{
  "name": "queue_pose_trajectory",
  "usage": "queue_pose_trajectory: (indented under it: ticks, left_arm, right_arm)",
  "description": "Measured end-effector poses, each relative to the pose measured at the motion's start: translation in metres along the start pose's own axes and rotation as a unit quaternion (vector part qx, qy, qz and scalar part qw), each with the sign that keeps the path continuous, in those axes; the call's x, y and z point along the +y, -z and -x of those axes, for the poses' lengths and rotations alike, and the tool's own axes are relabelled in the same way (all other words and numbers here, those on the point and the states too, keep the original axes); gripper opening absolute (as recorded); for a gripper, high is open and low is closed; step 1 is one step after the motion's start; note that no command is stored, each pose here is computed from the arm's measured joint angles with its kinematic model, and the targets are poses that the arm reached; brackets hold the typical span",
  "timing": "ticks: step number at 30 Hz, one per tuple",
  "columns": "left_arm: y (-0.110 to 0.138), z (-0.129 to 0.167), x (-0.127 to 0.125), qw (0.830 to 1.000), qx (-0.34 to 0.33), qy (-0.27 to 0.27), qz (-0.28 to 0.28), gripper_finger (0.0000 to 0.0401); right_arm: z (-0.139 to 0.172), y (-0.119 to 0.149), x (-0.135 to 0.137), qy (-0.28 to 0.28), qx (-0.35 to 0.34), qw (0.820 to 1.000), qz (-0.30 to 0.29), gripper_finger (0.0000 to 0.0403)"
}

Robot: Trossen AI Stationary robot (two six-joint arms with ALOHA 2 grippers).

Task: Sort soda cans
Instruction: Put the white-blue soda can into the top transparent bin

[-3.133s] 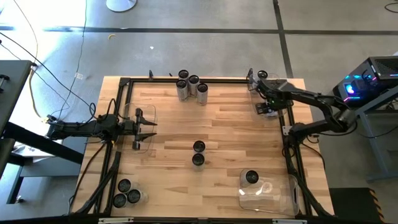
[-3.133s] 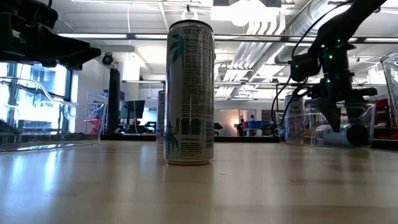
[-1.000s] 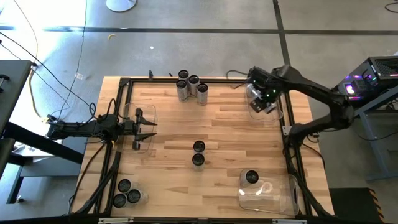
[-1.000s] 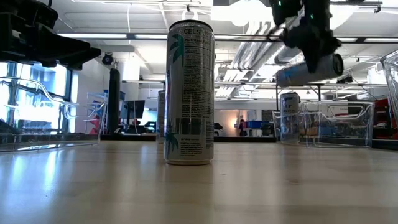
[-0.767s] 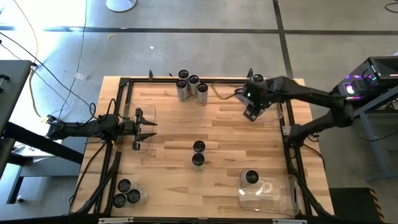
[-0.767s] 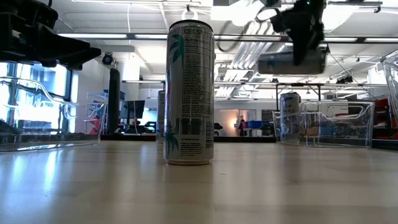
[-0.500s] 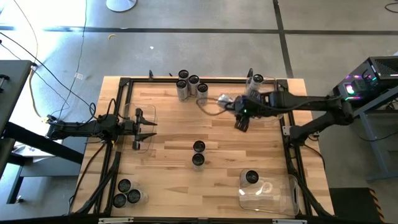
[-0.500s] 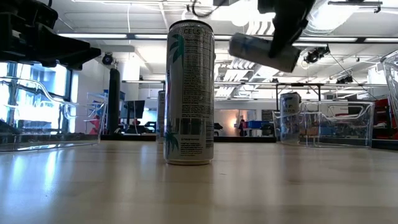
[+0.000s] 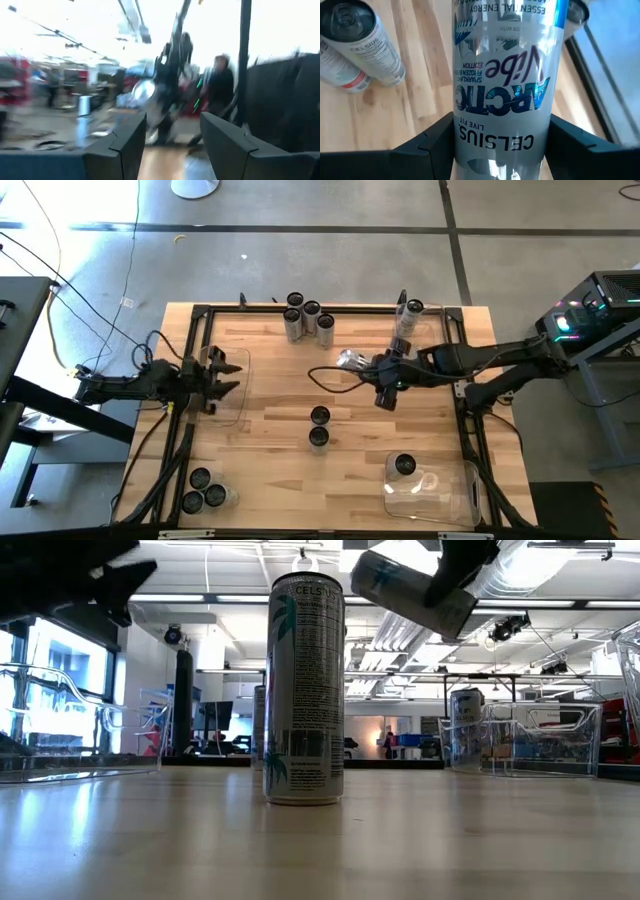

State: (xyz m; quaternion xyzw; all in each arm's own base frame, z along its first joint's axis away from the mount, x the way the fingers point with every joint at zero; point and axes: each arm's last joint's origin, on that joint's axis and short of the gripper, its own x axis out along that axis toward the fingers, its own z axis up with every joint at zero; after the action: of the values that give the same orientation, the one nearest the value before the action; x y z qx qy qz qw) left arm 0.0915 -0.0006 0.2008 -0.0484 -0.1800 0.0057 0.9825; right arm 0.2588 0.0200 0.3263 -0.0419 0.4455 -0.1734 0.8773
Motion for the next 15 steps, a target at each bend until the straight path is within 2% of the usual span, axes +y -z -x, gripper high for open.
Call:
queue_pose_trajectory:
  ticks: [2,5,8,12,15]
  left_arm:
    - [-0.006,0.000,-0.001,0.998,-0.033,0.004,0.057,0.0179]
    - [-0.017,0.001,0.000,0.991,-0.088,-0.002,0.102,0.0179]
    - [-0.024,0.003,0.000,0.988,-0.126,-0.017,0.092,0.0179]
    - [-0.020,0.002,0.003,0.986,-0.115,-0.070,0.099,0.0179]
    - [-0.016,0.000,0.007,0.983,-0.101,-0.132,0.073,0.0179]
  right_arm:
    - [-0.001,-0.002,-0.003,0.001,-0.007,1.000,0.012,0.0226]
    - [-0.003,-0.005,-0.007,0.005,-0.015,1.000,0.019,0.0226]
    - [-0.004,-0.005,-0.009,0.008,-0.014,1.000,0.027,0.0226]
    - [-0.007,0.000,0.002,-0.002,-0.018,0.999,0.037,0.0226]
    - [-0.022,0.016,0.017,-0.016,-0.010,0.998,0.060,0.0226]
